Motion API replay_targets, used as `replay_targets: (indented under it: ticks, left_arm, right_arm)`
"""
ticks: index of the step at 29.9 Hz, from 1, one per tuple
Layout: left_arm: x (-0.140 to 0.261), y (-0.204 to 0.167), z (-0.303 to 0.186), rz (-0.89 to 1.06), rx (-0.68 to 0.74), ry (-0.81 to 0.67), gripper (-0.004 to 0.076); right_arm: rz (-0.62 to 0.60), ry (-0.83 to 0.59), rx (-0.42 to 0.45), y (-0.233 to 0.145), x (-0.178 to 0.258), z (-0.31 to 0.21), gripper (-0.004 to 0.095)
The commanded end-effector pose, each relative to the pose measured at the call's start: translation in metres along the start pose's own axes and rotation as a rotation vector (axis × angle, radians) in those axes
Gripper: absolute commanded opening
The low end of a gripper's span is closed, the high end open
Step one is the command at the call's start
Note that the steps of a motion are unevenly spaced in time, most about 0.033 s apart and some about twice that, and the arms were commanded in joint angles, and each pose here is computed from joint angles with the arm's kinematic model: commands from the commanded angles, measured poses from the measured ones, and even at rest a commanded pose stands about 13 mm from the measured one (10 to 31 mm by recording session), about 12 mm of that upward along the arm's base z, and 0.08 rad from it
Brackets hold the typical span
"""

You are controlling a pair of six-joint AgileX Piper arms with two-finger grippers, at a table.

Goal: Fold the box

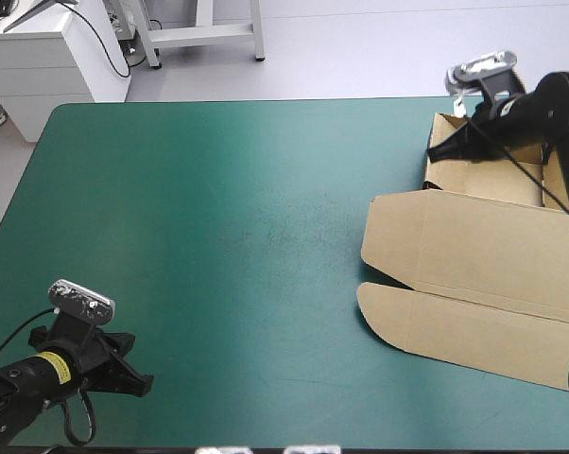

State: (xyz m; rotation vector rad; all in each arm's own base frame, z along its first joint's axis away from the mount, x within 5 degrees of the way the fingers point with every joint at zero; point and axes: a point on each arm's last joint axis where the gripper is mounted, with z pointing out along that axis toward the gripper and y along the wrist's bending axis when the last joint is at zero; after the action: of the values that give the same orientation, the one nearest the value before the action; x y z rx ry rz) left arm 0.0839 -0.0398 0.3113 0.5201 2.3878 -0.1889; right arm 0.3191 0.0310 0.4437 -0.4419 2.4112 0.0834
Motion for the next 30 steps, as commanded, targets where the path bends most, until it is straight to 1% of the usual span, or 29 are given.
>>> replay_targets:
  ticks: [1,7,13,19,23,30]
  left_arm:
    - [-0.01,0.0,-0.006,0.002,0.002,-0.081,-0.0008]
    - [-0.008,-0.001,0.002,0.0,0.008,-0.099,-0.0008]
    - [-0.001,-0.003,0.011,-0.018,0.026,-0.068,-0.0008]
    - [0.0,-0.007,0.013,-0.053,0.076,-0.066,-0.0008]
    - [0.001,-0.008,0.013,-0.053,0.082,-0.063,-0.0008]
    - [0.005,-0.008,0.015,-0.026,0.084,-0.038,-0.0008]
  right_arm:
    - [-0.035,-0.029,0.0,0.019,0.029,-0.026,-0.001]
    - [-0.039,-0.034,-0.082,0.046,0.107,-0.035,-0.0015]
    - [-0.039,-0.112,-0.076,0.066,0.172,-0.063,-0.0015]
    - [-0.06,-0.221,-0.05,0.081,0.219,-0.092,-0.0015]
    - [-0.067,-0.285,-0.04,0.089,0.243,-0.106,-0.0015]
    - [-0.069,-0.347,-0.043,0.099,0.28,-0.106,-0.0015]
